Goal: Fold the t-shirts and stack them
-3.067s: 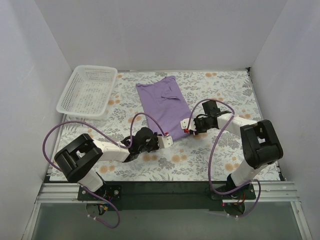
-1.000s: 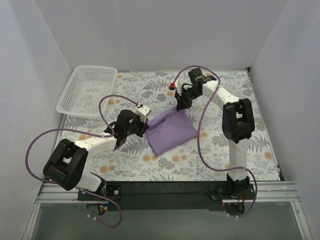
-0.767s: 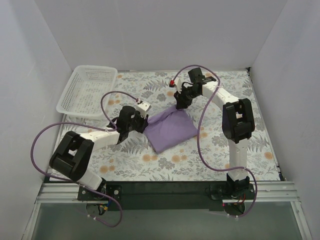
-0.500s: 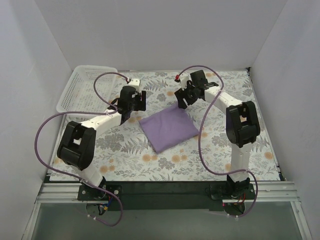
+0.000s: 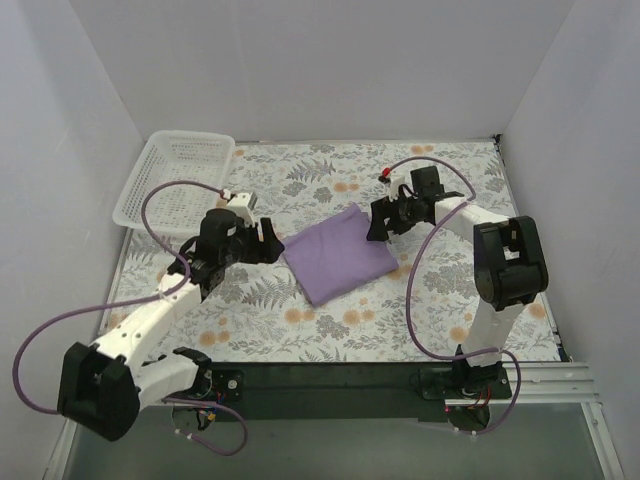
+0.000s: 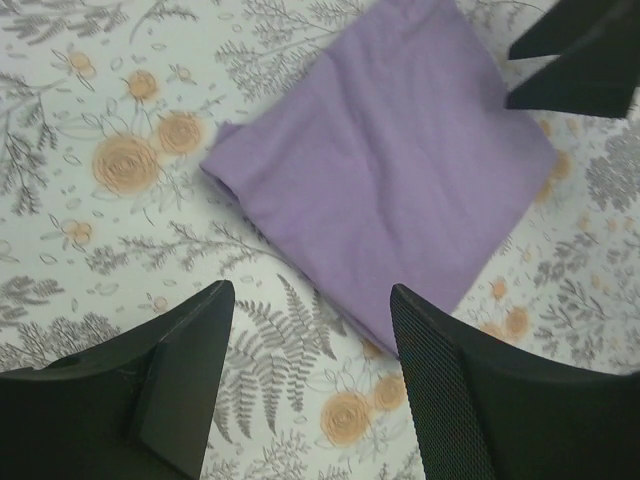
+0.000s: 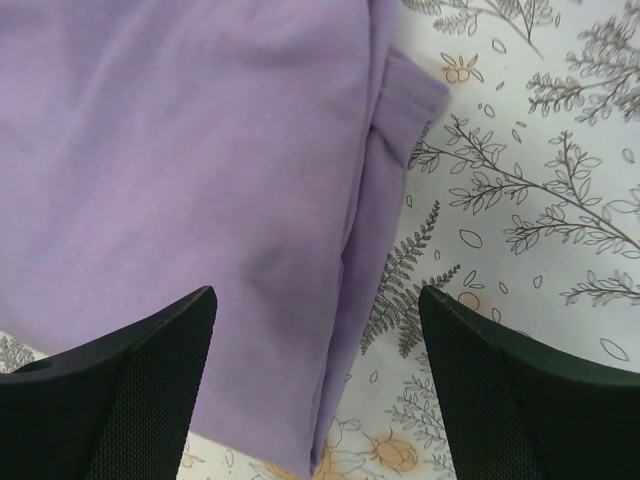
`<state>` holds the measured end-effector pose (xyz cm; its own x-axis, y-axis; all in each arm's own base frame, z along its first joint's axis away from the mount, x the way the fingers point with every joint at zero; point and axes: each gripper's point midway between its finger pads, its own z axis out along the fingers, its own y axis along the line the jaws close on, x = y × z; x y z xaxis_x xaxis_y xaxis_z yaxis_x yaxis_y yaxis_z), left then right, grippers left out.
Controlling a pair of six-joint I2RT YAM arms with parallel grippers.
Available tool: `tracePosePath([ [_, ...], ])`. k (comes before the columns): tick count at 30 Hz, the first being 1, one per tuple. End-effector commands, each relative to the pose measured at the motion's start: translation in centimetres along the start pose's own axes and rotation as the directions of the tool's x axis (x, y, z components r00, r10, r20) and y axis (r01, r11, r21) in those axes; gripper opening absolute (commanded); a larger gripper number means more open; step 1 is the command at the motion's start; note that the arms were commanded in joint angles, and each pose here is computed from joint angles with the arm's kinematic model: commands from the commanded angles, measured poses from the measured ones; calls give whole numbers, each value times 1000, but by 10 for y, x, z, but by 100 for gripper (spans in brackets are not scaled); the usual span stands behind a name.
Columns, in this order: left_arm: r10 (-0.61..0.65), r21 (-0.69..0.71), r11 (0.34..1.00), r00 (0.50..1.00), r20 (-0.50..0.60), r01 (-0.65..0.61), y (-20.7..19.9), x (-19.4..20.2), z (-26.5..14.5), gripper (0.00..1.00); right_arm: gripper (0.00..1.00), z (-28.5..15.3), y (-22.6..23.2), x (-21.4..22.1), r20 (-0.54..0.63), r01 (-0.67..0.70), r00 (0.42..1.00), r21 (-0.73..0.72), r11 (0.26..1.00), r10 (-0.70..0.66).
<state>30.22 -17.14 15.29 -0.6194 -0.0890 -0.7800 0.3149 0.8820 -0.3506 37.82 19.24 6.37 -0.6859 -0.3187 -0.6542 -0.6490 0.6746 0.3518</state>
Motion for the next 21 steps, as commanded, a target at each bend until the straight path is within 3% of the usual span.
tracePosePath([
  [1,-65,89,994,998,-22,66,-15,25,-28,63,88,10,-8,-8,25,-89,996,32,996,88],
  [7,-82,94,992,997,0,82,-13,37,-46,63,84,25,-6,19,-33,-132,991,-7,991,132],
  [11,-65,108,992,998,15,63,-18,29,-52,63,72,29,9,28,-59,-170,985,-97,981,165],
  [14,-55,89,995,998,19,53,-15,28,-57,63,55,31,17,32,-75,-192,980,-146,970,183],
  [17,-51,81,996,998,46,47,-14,25,-64,63,10,25,6,23,-70,-173,984,-113,978,165],
  [18,-50,83,996,997,60,45,-14,24,-67,63,2,19,-1,15,-51,-159,987,-98,982,155],
  [21,-50,82,996,996,78,43,-14,22,-70,64,1,-17,-47,-3,24,-169,985,22,985,169],
])
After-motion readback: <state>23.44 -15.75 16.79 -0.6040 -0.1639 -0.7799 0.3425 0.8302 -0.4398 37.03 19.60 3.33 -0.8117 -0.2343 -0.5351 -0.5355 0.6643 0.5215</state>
